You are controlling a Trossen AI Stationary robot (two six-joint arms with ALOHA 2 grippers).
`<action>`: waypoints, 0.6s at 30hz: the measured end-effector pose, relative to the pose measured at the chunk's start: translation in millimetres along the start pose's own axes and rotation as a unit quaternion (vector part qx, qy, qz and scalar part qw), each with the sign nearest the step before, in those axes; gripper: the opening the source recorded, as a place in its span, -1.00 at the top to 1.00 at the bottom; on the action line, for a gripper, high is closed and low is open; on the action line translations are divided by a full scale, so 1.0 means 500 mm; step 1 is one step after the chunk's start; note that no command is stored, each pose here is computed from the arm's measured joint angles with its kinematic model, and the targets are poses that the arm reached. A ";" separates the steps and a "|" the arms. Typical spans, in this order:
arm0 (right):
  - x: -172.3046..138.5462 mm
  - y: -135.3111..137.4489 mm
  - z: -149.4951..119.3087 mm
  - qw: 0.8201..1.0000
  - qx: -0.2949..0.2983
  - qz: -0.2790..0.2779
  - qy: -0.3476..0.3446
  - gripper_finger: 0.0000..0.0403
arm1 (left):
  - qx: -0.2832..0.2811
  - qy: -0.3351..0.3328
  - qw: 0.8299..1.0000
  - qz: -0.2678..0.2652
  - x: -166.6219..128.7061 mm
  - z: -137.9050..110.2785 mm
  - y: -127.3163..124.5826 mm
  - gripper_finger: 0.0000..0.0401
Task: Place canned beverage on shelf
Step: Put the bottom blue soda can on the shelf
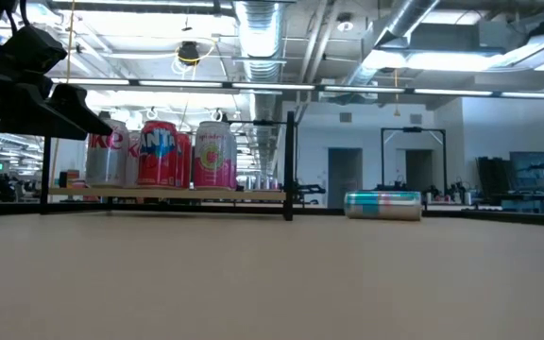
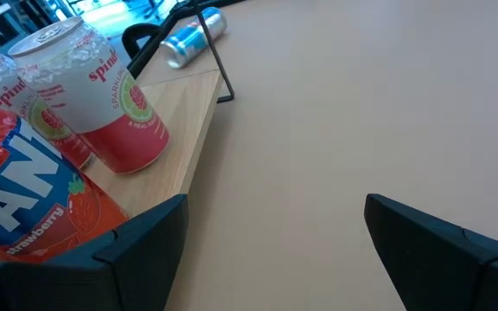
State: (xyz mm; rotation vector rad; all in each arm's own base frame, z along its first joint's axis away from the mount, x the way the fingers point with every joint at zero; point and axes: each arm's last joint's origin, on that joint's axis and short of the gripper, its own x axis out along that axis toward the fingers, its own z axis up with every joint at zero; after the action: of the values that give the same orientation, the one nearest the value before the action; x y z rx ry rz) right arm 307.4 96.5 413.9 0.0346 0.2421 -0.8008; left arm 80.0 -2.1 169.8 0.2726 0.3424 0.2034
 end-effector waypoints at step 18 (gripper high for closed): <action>0.083 -0.146 -0.144 0.905 0.055 -0.135 0.399 0.79 | 0.000 0.000 1.000 0.000 0.000 0.000 0.000 -0.68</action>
State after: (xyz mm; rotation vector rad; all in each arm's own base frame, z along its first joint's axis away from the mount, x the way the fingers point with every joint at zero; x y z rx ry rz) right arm 268.5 25.2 338.9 0.4517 0.9958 -1.0468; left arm 80.0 -2.1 169.8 0.2726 0.3424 0.2034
